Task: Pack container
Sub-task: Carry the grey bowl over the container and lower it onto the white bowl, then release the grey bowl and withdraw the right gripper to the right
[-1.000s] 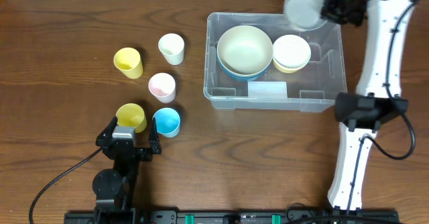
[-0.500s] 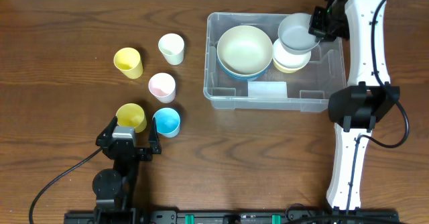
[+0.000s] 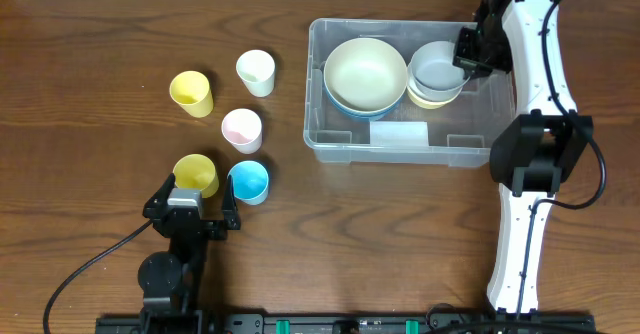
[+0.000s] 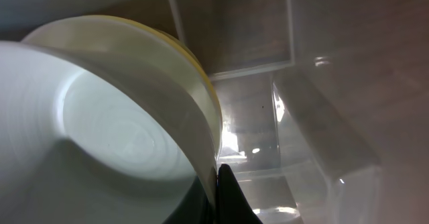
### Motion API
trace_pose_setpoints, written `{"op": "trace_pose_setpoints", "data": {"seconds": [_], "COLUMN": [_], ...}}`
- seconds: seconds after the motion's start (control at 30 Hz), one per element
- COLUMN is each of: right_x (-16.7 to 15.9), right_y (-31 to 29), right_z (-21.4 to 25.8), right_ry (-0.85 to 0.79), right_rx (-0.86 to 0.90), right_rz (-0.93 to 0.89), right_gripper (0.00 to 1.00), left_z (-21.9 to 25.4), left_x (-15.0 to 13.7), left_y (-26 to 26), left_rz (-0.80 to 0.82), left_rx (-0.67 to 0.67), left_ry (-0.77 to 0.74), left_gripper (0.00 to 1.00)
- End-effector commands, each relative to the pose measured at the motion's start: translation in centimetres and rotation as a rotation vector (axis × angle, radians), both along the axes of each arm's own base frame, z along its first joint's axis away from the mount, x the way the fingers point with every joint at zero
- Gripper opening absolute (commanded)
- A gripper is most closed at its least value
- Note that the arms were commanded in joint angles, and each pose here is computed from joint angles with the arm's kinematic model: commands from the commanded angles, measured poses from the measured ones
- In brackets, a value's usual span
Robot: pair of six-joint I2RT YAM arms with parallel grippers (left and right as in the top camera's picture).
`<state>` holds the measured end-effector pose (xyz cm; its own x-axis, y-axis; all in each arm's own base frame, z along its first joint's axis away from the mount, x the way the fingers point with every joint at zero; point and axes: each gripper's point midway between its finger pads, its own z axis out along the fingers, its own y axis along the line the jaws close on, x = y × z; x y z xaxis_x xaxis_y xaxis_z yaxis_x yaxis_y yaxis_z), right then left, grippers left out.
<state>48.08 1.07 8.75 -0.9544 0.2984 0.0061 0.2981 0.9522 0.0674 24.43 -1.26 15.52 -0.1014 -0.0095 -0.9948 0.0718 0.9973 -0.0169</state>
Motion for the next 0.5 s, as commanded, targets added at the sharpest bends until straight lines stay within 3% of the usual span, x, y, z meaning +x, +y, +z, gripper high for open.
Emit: {"op": "trace_pose_setpoints", "data": {"seconds": [0.0,0.1,0.23,0.33,0.4,0.47], "right_x": [-0.06,-0.05,-0.04,-0.03,-0.03,-0.03], "right_y": [-0.49,-0.49,-0.47,-0.43,-0.43,-0.43], "right_z": [0.83,0.77,0.77,0.77,0.77,0.77], "right_ry": [-0.019,-0.019,-0.02,-0.02,-0.02,-0.02], "right_rx": [-0.01,-0.01,-0.008,-0.006,-0.006,-0.006], "right_rz": [0.004,0.004,0.004,0.004,0.004,0.004], "right_gripper": [0.02,0.14,0.43,0.53,0.54,0.44], "left_z": [-1.61,-1.6,-1.6,-1.6,-1.6,-1.6], "left_x": [-0.04,-0.04,-0.04,-0.04,-0.04,-0.04], "left_y": [-0.05,-0.05,-0.05,-0.05,-0.05,-0.05], "left_rz": [-0.007,-0.007,-0.007,-0.007,-0.007,-0.007], "left_rx": [0.012,0.012,0.012,0.012,0.012,0.012], "left_ry": [0.043,0.043,0.043,0.043,0.043,0.043], "left_gripper": [0.98,0.98,0.98,0.98,0.98,0.98]}}
